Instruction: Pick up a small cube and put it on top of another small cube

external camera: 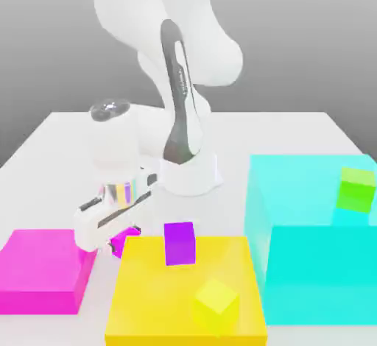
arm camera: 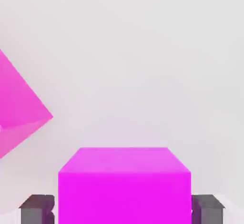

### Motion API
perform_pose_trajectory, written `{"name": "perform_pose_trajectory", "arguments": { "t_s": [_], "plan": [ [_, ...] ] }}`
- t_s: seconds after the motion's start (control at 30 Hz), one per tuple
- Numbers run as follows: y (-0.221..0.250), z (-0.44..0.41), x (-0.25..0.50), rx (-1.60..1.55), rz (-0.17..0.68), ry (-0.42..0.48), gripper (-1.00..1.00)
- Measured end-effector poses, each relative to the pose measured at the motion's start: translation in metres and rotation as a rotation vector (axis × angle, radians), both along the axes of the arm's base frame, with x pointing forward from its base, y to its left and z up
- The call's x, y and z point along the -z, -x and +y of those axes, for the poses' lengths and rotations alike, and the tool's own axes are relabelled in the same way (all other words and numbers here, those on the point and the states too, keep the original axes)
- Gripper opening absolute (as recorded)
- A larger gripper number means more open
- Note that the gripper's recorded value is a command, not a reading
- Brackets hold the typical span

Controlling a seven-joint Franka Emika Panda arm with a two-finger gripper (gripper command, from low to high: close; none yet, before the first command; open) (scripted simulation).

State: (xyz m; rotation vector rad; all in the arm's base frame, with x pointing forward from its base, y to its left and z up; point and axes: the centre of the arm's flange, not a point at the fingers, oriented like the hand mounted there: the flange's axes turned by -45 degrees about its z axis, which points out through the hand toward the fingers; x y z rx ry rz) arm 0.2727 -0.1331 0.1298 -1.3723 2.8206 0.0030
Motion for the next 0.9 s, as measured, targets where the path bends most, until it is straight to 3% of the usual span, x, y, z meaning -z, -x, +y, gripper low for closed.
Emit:
{"name": "perform_pose_trajectory", "arguments": {
  "t_s": [0.4, 0.7, 0.9],
  "plan": [
    [0.0, 0.0, -0.057, -0.001, 0.001, 0.002, -1.0],
    [-0.078, 0.068, -0.145, -0.026, 0.001, 0.003, -1.0],
    [-0.099, 0.116, -0.181, -0.043, 0.002, 0.011, -1.0]
  ]
}}
